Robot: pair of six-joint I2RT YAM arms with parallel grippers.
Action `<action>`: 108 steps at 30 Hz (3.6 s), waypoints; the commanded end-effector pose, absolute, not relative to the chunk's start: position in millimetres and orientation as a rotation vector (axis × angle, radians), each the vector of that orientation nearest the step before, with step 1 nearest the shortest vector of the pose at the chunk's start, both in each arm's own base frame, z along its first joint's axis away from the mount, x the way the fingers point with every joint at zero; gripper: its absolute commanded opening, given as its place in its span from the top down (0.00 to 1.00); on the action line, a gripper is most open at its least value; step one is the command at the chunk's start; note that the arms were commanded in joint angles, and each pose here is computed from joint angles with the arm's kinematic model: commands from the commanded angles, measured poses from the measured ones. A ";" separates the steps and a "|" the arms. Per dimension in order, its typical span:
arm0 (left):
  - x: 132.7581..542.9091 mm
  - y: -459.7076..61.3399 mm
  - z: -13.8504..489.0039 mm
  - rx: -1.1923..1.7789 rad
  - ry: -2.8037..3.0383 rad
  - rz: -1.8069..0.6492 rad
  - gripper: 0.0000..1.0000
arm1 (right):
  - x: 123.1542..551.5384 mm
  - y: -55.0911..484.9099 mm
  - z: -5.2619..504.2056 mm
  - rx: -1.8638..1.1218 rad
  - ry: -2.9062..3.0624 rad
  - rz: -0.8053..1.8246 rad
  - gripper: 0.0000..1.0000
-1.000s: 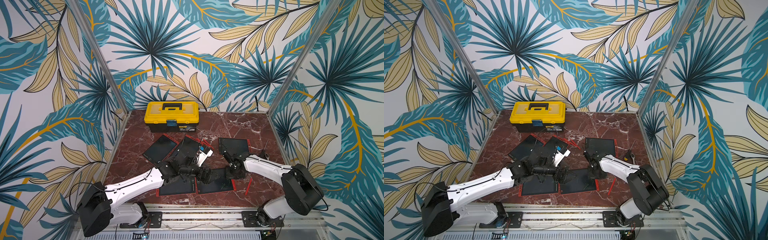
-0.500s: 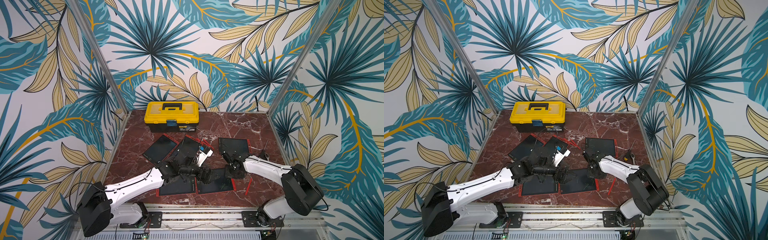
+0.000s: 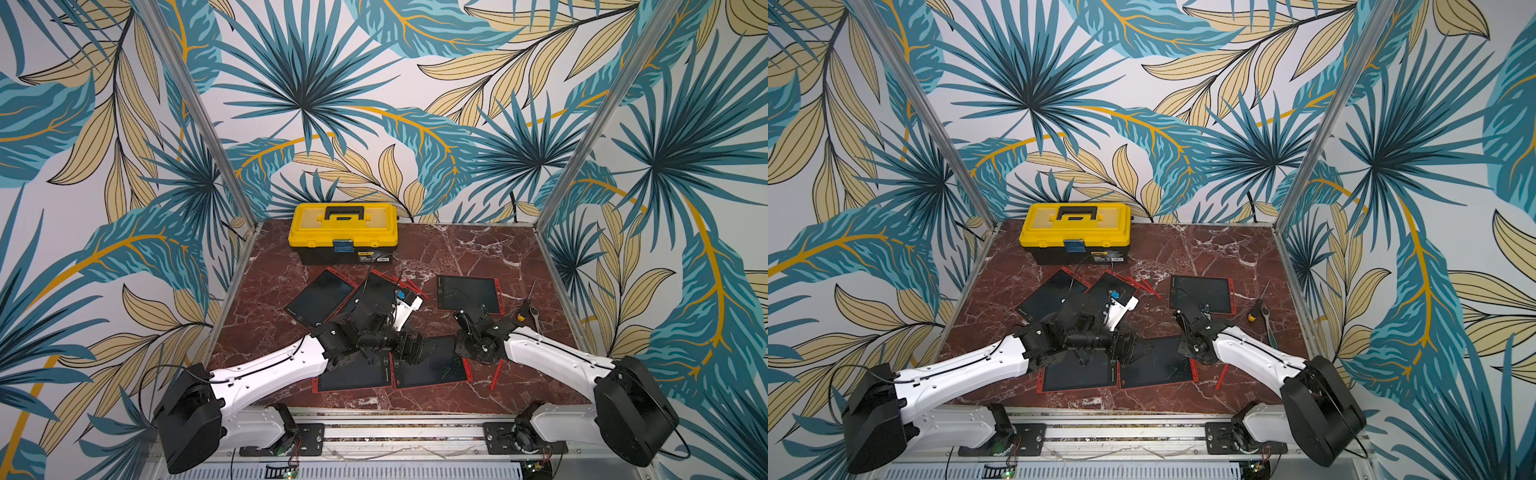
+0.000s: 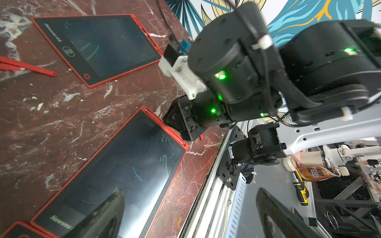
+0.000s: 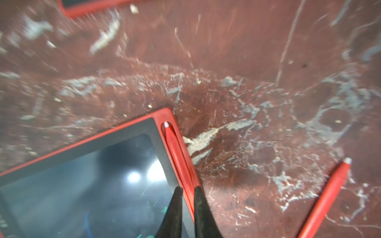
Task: Place the stylus back onto the writing tablet
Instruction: Place the stylus on the writing tablet, then move the stylus to the center of the board.
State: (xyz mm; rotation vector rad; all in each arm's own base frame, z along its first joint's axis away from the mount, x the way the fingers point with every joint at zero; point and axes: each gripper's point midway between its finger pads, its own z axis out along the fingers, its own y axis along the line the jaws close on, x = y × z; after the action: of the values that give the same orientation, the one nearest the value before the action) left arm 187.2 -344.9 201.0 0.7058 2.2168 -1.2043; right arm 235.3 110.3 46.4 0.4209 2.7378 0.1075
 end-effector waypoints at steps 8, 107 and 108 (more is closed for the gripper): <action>198.3 -349.5 210.4 0.782 2.235 -1.093 0.01 | 224.4 84.9 69.0 0.582 2.628 0.064 0.85; 205.1 -293.3 229.7 0.610 2.446 -0.973 0.00 | 268.7 100.4 124.9 0.227 2.623 0.184 0.62; 205.7 -294.3 226.1 0.584 2.468 -0.969 0.00 | 262.4 103.4 131.6 0.194 2.638 0.216 0.60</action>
State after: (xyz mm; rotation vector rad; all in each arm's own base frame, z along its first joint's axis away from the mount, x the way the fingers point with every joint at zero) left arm 205.7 -298.1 249.6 0.7236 2.3384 -0.9803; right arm 288.6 93.6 122.7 0.3930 2.5313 0.1551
